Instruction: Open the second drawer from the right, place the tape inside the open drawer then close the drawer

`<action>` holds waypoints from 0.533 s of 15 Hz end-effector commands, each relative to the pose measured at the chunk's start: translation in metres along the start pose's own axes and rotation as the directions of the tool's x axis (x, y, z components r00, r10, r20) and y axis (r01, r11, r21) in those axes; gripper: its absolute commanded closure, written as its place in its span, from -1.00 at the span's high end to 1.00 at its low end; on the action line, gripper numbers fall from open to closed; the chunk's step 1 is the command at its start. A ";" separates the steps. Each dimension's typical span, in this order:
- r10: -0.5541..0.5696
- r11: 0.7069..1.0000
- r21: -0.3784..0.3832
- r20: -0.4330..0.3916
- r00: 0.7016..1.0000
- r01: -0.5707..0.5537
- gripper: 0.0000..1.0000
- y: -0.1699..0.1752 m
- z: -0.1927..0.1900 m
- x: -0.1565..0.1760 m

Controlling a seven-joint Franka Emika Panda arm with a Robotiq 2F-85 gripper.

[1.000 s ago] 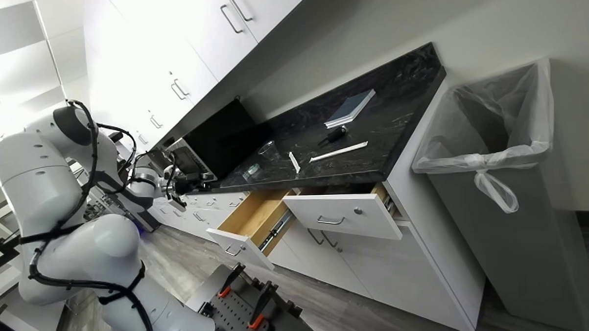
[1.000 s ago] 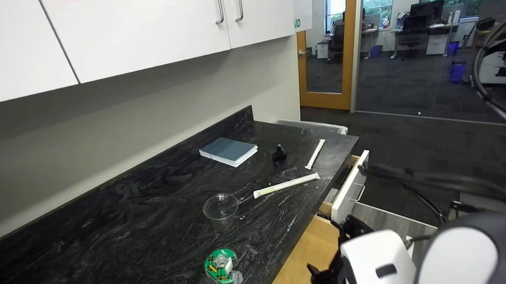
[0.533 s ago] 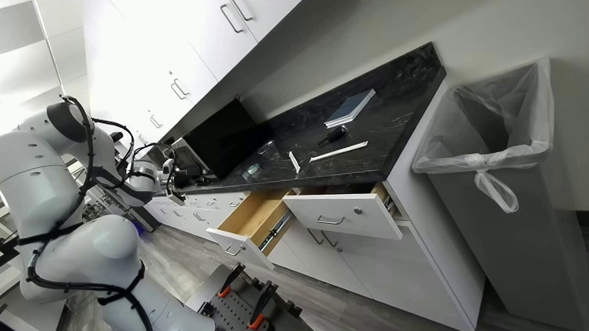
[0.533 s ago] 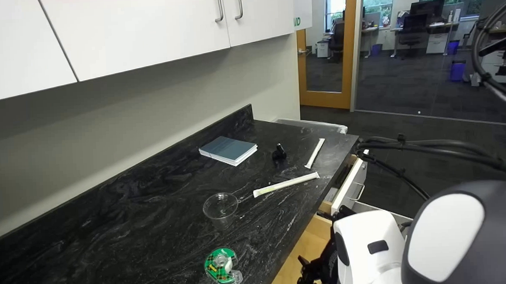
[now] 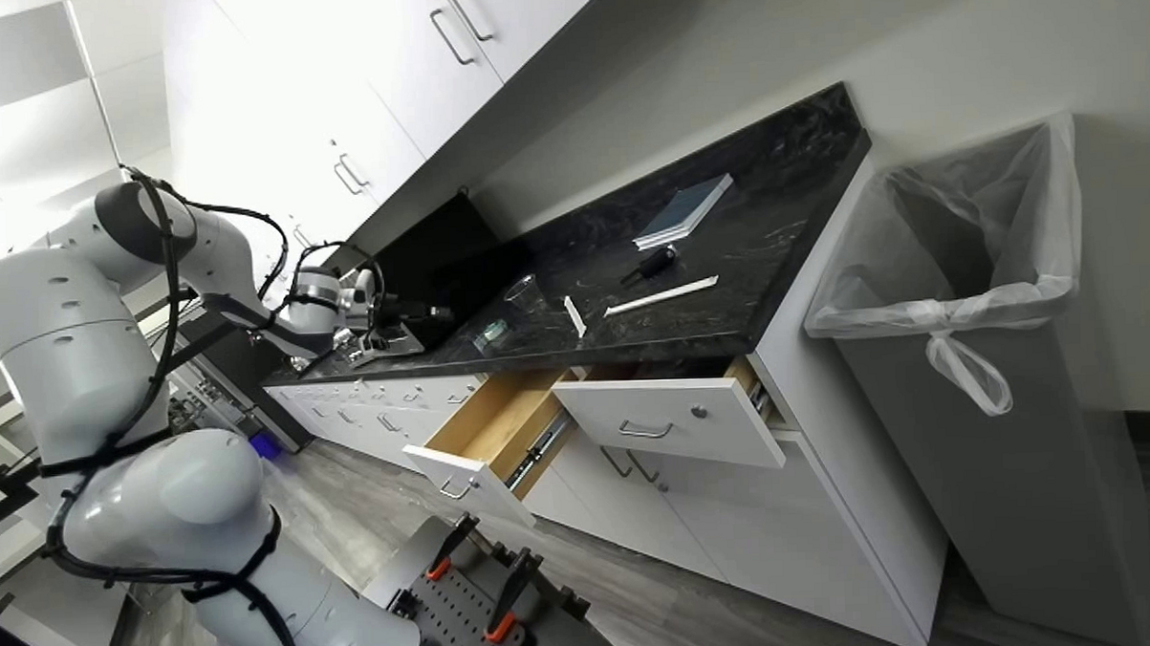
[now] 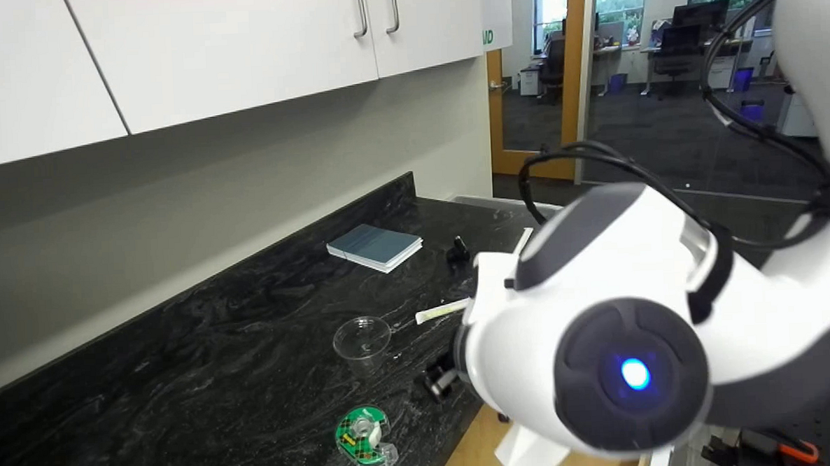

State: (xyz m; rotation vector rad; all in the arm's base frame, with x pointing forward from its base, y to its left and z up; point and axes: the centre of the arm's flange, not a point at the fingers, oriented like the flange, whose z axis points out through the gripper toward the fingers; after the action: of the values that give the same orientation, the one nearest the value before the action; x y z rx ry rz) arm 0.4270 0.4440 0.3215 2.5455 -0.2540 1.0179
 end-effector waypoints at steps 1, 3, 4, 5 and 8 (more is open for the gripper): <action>0.100 0.984 0.141 0.101 0.990 -0.113 1.00 0.008 0.016 0.042; 0.129 0.959 0.232 0.167 0.977 -0.166 1.00 0.009 0.023 0.062; 0.141 0.942 0.273 0.204 0.969 -0.195 1.00 0.008 0.025 0.070; 0.149 0.924 0.310 0.245 0.958 -0.223 1.00 0.007 0.025 0.077; 0.155 0.873 0.376 0.390 0.908 -0.311 1.00 -0.004 0.021 0.088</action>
State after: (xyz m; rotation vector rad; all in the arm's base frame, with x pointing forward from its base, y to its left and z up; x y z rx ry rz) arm 0.4956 0.4260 0.3592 3.0356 -0.4494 0.8977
